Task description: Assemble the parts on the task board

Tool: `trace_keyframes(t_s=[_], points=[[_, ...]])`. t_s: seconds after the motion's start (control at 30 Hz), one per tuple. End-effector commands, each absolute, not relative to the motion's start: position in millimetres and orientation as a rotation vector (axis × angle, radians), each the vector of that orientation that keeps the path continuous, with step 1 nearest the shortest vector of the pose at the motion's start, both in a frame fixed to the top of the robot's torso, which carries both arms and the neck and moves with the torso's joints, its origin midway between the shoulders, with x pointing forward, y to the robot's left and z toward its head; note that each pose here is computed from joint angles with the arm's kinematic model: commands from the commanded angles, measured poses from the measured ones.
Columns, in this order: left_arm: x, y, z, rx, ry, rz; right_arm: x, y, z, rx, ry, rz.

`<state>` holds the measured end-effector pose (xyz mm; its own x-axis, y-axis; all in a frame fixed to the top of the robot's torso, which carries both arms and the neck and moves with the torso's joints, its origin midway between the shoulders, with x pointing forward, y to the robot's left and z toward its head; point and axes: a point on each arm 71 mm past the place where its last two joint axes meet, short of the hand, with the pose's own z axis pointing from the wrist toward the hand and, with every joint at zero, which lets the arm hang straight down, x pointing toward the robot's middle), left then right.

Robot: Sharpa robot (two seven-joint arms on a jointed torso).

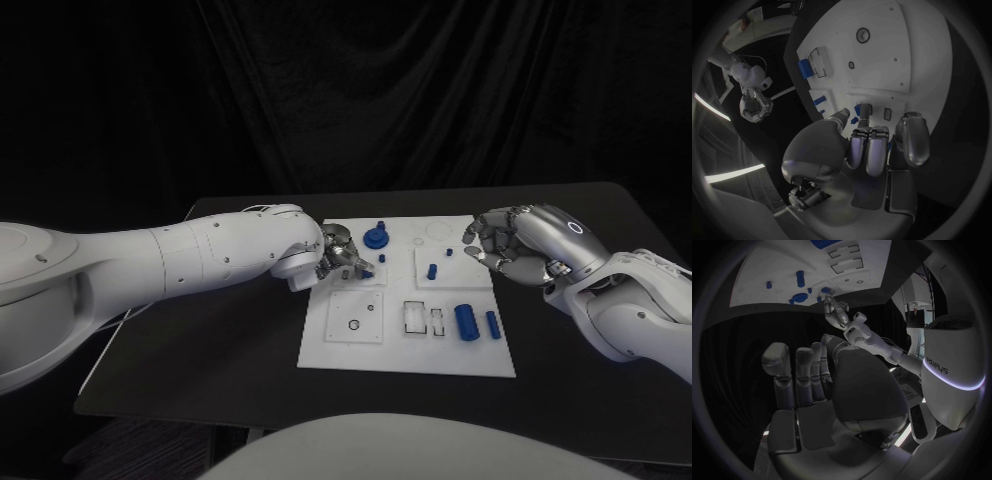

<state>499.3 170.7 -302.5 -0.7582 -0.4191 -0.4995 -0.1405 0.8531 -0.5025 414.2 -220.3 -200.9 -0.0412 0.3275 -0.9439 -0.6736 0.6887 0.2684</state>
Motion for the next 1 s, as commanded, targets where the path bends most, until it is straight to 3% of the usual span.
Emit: trace_keyframes(t_s=[0.03,0.63,1.0], points=[[498.7,173.1,-304.6,-0.42,2.417,-0.563,414.7,-222.0,-202.5,-0.29,1.412,0.817],[495.5,174.4,-310.7,-0.417,2.408,-0.606,415.6,-222.7,-203.4,-0.28,1.422,0.82],[493.6,178.3,-299.2,-0.448,2.23,-0.714,415.7,-223.7,-203.5,-0.28,1.423,0.818]])
